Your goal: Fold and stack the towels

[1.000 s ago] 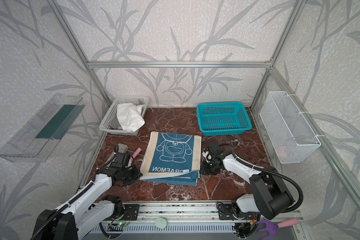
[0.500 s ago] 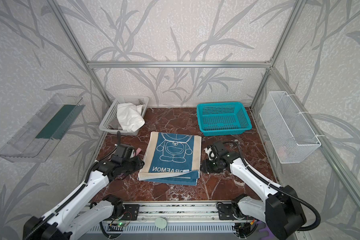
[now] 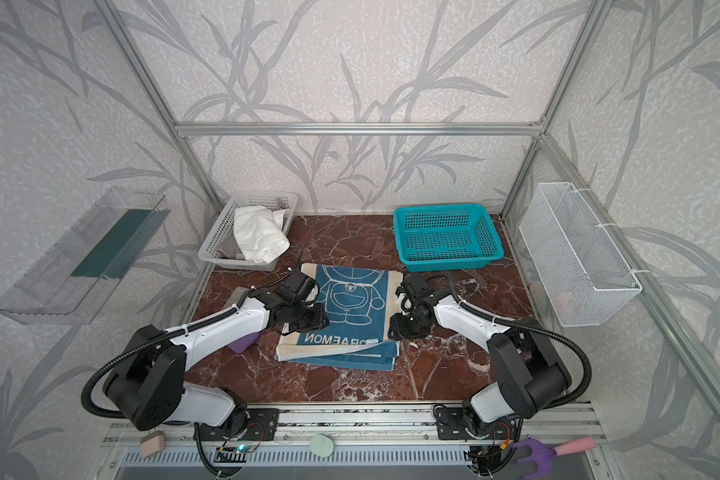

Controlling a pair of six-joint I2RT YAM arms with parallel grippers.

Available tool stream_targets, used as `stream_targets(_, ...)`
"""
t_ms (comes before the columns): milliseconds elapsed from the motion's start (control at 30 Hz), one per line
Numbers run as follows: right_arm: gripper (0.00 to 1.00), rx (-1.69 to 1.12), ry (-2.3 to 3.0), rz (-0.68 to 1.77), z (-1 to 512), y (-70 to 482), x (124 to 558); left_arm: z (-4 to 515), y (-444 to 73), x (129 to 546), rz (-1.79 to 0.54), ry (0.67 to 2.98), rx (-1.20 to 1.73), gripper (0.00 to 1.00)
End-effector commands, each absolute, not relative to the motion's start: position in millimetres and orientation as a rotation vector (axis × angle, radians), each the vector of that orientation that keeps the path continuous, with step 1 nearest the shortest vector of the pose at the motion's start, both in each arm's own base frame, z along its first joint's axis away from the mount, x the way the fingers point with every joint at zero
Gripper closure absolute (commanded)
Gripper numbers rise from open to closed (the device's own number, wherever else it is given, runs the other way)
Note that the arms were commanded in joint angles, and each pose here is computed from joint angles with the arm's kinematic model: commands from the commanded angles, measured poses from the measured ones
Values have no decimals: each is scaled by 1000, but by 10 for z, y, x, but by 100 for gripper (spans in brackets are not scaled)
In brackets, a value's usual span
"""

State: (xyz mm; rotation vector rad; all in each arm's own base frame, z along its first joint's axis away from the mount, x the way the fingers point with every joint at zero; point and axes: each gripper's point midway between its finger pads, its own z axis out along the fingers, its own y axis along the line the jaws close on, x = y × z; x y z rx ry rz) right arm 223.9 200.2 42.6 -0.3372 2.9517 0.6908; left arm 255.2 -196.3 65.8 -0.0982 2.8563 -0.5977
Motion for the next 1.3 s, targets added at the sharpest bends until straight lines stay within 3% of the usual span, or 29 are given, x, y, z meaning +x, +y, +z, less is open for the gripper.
stream_targets(0,45,-444,2936,765,479,2161,2175,695,-1960,2577,-584,2845,-70,68)
stream_targets(100,49,-491,2966,793,394,2204,2077,660,-1958,2567,-589,2846,-81,68)
stream_targets(267,85,-586,2977,684,461,2178,1983,616,-1963,2554,-590,2863,-88,68)
stream_targets(400,95,-654,2917,666,661,2211,1818,599,-1922,2538,-568,2864,-93,68)
stream_targets(667,85,-606,2946,685,575,2084,1383,599,-1721,2450,-489,2868,-142,65)
stream_targets(767,64,-596,2966,728,580,2074,1283,627,-1518,2390,-387,2866,-206,59)
stream_targets(833,58,-594,2959,742,636,2073,1269,674,-1323,2334,-273,2859,-255,57)
stream_targets(967,57,-591,2883,710,846,2073,1385,762,-945,2181,-157,2813,-416,57)
stream_targets(1167,56,-624,2782,675,1034,2200,1682,722,-505,1930,-233,2652,-791,61)
stream_targets(1267,56,-631,2810,666,918,2343,1832,692,-414,1860,-237,2623,-835,62)
